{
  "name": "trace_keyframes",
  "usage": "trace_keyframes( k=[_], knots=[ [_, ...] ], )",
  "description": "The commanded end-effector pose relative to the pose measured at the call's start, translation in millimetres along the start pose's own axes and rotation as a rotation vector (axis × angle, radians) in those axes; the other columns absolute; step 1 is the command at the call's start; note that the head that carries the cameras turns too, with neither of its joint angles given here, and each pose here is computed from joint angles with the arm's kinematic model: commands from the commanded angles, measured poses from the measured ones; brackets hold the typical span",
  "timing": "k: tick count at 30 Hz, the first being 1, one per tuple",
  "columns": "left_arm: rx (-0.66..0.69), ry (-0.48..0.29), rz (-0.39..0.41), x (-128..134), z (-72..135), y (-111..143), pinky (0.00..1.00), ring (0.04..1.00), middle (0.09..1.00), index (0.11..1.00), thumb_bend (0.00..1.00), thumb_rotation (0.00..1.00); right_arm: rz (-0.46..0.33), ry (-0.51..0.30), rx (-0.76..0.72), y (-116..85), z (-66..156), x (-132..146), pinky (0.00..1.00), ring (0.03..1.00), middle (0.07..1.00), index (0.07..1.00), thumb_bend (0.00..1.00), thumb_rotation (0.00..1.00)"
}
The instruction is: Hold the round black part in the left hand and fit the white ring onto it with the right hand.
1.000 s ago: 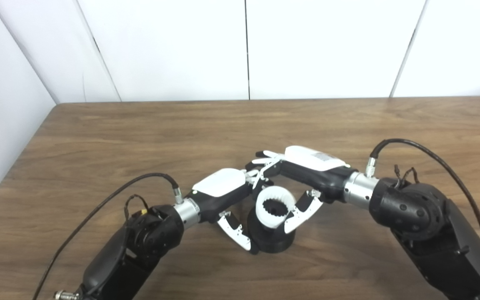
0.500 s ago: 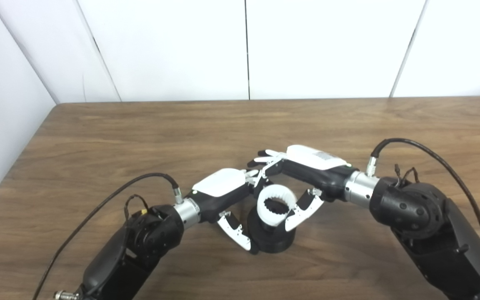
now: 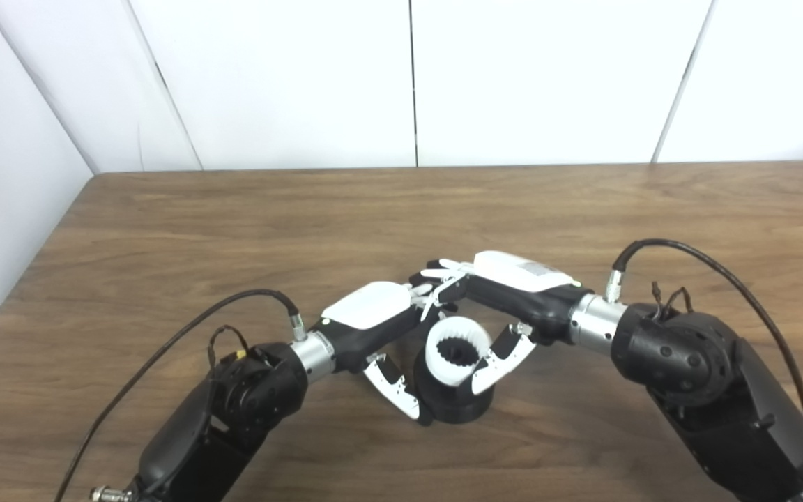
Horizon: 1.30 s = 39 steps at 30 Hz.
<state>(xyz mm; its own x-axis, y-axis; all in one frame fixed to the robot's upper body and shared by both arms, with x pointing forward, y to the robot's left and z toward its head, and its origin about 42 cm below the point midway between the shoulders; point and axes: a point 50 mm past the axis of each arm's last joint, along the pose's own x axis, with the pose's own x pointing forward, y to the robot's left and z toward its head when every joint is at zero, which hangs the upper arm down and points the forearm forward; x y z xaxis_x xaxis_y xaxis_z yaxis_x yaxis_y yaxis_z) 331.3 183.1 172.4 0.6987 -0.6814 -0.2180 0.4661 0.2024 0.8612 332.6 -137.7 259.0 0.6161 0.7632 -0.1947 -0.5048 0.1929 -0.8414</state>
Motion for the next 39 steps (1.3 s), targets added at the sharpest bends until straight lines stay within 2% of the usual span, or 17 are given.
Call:
trace_keyframes(
  k=[1,25,26,27,29,32,39],
  knots=[
    [0.032,-0.004,0.009,0.6,3.7,9.3,1.0,1.0,0.924,0.615,0.88,0.31,-0.043,-0.035,-0.035,-12.5,8.9,0.8,1.0,1.0,0.945,0.493,0.52,0.16],
    [0.027,-0.008,0.019,0.8,6.0,15.1,1.0,1.0,0.928,0.626,0.88,0.28,-0.025,-0.012,-0.003,-8.1,4.3,-0.6,1.0,1.0,0.968,0.497,0.52,0.17],
    [0.027,-0.008,0.018,0.7,5.9,15.1,1.0,1.0,0.927,0.627,0.88,0.28,-0.026,-0.014,0.001,-8.0,4.1,-0.6,1.0,1.0,0.972,0.58,0.66,0.27],
    [0.027,-0.008,0.017,0.7,5.8,15.1,1.0,1.0,0.926,0.63,0.88,0.28,-0.027,-0.015,0.007,-7.9,3.9,-0.7,1.0,1.0,0.98,0.626,0.74,0.33],
    [0.029,-0.009,0.016,0.8,5.7,15.1,1.0,1.0,0.926,0.634,0.88,0.29,-0.03,-0.017,0.021,-7.9,3.7,-0.8,1.0,1.0,0.995,0.673,0.82,0.37],
    [0.028,-0.01,0.014,1.0,5.4,15.1,1.0,1.0,0.926,0.64,0.89,0.31,-0.032,-0.018,0.029,-7.9,3.5,-1.0,1.0,1.0,1.0,0.696,0.86,0.38],
    [0.025,-0.007,0.016,1.4,5.2,14.7,1.0,1.0,0.926,0.642,0.9,0.3,-0.034,-0.013,0.031,-7.2,2.6,-1.1,1.0,1.0,1.0,0.712,0.88,0.38]
  ],
)
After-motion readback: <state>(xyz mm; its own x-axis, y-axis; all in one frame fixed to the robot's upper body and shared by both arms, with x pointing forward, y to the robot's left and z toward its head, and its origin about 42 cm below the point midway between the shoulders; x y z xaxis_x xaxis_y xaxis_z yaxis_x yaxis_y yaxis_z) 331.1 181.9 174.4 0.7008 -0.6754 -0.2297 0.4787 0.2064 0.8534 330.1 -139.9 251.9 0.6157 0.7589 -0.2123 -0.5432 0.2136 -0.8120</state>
